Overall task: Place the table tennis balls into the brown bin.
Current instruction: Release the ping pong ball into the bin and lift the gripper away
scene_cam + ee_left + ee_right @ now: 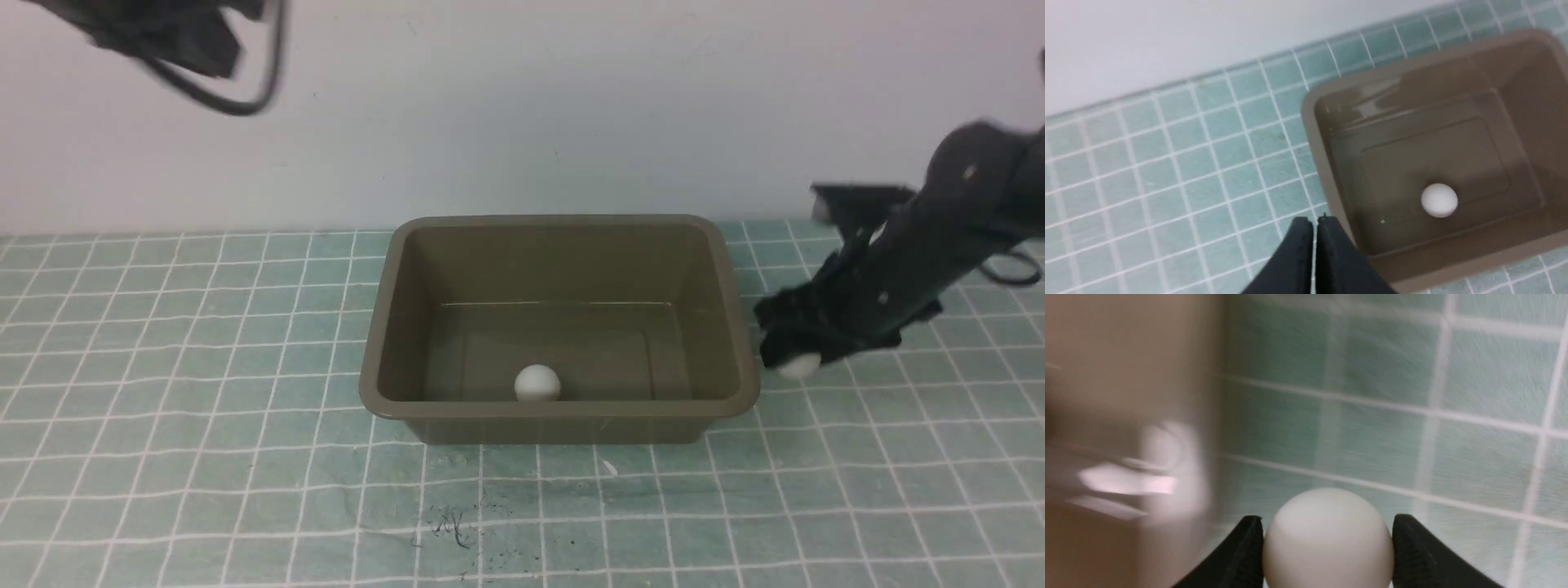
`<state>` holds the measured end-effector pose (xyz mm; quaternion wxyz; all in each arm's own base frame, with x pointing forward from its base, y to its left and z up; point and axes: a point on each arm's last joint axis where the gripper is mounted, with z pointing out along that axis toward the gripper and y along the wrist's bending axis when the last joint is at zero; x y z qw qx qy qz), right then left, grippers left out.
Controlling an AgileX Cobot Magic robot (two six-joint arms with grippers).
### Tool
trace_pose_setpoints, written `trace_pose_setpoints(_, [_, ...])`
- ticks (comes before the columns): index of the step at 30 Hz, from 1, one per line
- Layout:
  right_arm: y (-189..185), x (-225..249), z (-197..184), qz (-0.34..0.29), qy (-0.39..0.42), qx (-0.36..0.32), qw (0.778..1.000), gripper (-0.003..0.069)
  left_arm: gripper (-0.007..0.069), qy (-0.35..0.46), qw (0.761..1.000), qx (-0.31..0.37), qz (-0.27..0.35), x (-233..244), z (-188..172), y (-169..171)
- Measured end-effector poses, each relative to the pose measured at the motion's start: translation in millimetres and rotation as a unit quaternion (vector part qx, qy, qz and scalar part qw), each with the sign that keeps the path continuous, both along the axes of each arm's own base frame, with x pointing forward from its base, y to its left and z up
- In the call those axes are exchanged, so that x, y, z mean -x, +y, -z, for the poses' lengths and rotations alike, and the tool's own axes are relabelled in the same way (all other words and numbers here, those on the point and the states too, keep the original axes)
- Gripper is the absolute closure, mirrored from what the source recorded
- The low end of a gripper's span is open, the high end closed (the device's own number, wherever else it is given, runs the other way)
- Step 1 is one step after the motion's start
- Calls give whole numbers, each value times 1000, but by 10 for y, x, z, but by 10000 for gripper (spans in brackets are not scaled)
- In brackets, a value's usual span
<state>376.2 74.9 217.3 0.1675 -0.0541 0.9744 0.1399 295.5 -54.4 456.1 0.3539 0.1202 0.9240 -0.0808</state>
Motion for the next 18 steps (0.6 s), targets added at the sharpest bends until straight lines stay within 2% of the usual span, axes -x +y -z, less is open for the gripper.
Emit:
trace_pose_setpoints(4, [250,106,-563,-35,-71,-58,995,296,630,-22,1000,3,-4,470,-48,70])
trace_pose_setpoints(5, [385,141,-688,-64,-103,-64,991,296,630,-25,1000,8,-6,616,13,88])
trace_pose_setpoints(9, [694,119,-759,-106,-161,-69,979,296,630,-48,998,28,-16,1054,169,141])
trace_pose_setpoints(11, [751,66,-732,-104,-167,-73,978,284,630,-60,997,34,-20,1212,278,162])
trace_pose_setpoints(13, [778,7,-703,-97,-168,-77,978,225,630,-70,997,33,-25,1382,440,197])
trace_pose_setpoints(15, [788,-28,-714,-95,-173,-78,977,128,630,-84,996,23,-34,1498,542,240])
trace_pose_setpoints(18, [786,-18,-820,-100,-182,-77,975,53,630,-89,995,17,-48,1632,642,285])
